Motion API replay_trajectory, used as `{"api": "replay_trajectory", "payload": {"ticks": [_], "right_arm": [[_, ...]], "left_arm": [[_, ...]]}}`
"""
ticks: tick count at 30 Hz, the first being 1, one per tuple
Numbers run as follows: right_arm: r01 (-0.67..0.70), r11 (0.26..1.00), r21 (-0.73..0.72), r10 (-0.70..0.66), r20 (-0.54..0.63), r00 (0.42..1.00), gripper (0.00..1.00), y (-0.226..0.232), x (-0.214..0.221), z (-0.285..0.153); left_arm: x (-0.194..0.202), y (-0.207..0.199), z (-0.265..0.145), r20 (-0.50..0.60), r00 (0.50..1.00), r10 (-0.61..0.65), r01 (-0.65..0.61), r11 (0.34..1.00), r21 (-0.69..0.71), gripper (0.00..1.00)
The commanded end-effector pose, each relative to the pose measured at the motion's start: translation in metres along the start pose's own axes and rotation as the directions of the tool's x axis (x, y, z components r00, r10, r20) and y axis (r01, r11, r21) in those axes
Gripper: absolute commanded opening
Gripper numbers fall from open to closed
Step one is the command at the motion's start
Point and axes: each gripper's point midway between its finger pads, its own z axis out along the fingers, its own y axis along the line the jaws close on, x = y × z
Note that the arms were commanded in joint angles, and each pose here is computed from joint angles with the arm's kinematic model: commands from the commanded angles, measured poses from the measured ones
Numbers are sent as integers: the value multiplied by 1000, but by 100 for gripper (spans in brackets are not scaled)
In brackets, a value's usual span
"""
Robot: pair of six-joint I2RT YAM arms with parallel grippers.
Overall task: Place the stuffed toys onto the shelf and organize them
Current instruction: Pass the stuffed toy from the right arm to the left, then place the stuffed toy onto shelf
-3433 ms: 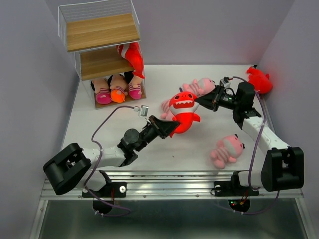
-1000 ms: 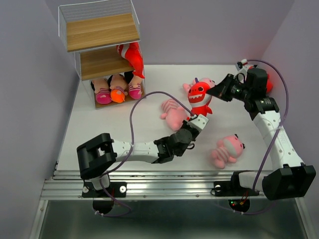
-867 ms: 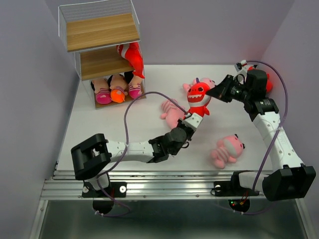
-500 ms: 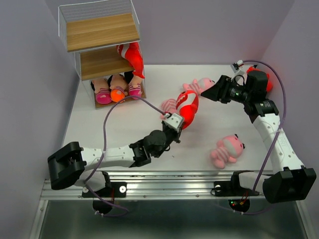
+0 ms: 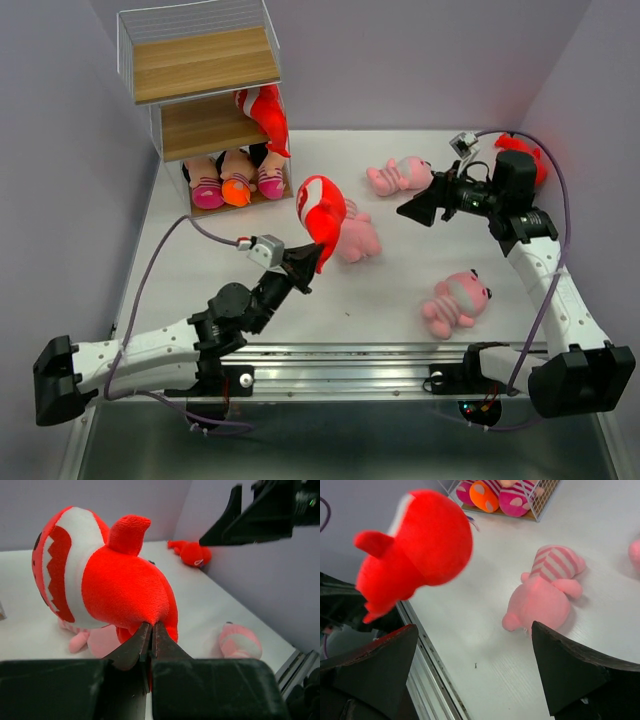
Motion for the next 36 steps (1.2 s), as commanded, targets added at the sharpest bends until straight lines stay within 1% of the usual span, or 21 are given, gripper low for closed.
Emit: {"api": "replay_trajectory", "payload": {"ticks": [1,4,7,10,12,14,15,17,21,25,28,29,30,31,33,34,36], "right_arm": [[103,994,-29,-104,-6,995,100,-8,12,4],[110,993,-31,-110,-22,994,100,-17,22,8],[123,992,-39,-124,-34,992,100,-24,31,10],[149,985,-92,-155,-60,986,100,-27,47,14],[163,980,-111,-172,-71,983,100,-31,56,13],[173,978,-118,-182,-78,980,100,-34,62,14],[179,976,-121,-190,-85,978,100,-37,68,15],[184,977,-104,-193,-85,978,100,-44,69,12],[197,978,-74,-202,-71,977,100,-56,69,3],[160,985,-64,-164,-65,984,100,-63,74,-5],[154,985,-72,-158,-56,986,100,-61,72,-8],[157,985,-73,-161,-54,985,100,-61,72,-8],[158,985,-73,-162,-53,985,100,-60,72,-8],[158,985,-73,-162,-53,985,100,-60,72,-8],[159,984,-75,-163,-52,985,100,-59,72,-9],[158,985,-73,-162,-52,985,100,-59,72,-9],[159,985,-66,-162,-47,986,100,-60,70,-11]], "left_arm": [[-40,15,-17,96,995,-42,46,998,-47,0],[-55,31,-27,121,993,2,11,995,-102,0],[-71,38,-31,134,990,45,-27,990,-138,0],[-82,49,-32,121,986,117,-92,976,-196,0],[-93,57,-29,133,982,137,-105,969,-223,0],[-95,57,-23,122,980,157,-130,970,-204,0],[-106,68,-20,137,976,168,-132,962,-239,0],[-107,71,-13,119,975,187,-155,960,-234,0],[-131,83,-6,149,962,229,-186,948,-258,0],[-148,96,-2,165,942,293,-249,937,-246,0],[-151,104,0,164,933,319,-278,932,-234,0],[-150,101,3,169,930,327,-294,936,-194,0],[-153,112,2,169,924,342,-303,928,-217,0],[-153,114,3,170,924,343,-306,929,-209,0],[-153,112,8,180,918,353,-328,932,-154,0],[-154,122,8,175,914,366,-337,926,-172,0],[-154,120,12,190,903,386,-368,922,-123,0]]}}
